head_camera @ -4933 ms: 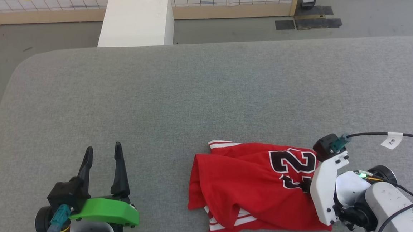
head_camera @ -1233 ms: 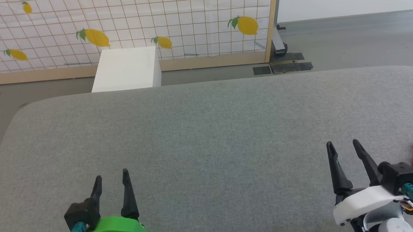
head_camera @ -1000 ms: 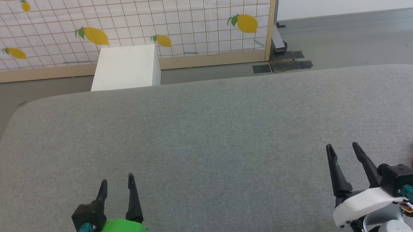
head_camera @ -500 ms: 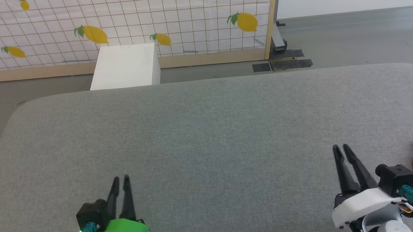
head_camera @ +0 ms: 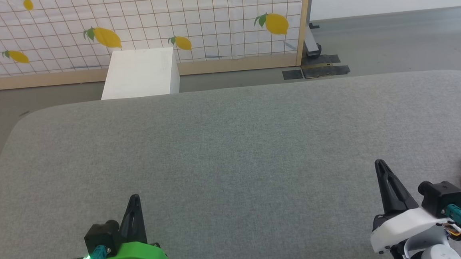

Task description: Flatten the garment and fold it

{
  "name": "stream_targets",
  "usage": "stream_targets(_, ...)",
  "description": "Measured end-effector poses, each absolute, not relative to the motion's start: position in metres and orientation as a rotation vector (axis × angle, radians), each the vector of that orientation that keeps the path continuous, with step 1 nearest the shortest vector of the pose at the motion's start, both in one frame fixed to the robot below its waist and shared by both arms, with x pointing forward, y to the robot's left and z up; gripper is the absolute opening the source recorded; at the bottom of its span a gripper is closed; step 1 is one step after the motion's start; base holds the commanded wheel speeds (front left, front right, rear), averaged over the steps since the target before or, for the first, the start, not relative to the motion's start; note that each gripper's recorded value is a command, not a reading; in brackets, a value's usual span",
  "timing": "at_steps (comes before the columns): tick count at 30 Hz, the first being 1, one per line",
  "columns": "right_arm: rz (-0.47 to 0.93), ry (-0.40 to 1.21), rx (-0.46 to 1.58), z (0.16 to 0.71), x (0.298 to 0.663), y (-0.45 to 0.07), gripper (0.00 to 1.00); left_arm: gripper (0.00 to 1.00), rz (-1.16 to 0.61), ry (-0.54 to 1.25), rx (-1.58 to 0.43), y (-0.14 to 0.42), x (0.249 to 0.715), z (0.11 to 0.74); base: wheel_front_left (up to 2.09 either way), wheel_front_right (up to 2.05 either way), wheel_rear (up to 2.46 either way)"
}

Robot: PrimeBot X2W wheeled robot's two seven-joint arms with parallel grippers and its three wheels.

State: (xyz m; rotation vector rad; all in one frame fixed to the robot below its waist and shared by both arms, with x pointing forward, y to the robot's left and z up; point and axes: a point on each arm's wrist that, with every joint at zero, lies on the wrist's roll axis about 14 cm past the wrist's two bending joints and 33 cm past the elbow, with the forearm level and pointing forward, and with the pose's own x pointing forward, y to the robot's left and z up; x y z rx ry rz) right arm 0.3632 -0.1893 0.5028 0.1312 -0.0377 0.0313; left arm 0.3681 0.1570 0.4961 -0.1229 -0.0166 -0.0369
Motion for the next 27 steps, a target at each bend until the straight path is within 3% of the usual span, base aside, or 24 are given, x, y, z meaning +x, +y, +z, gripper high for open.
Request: stream_targets(27, 0.063, -0.036, 0.088, 0.5121, 0.3684, -0.1810, 0.00, 0.00, -0.038, -0.021, -0.089, 0.1597, 0.3705, 0.5056, 0.00, 0.00, 0.00)
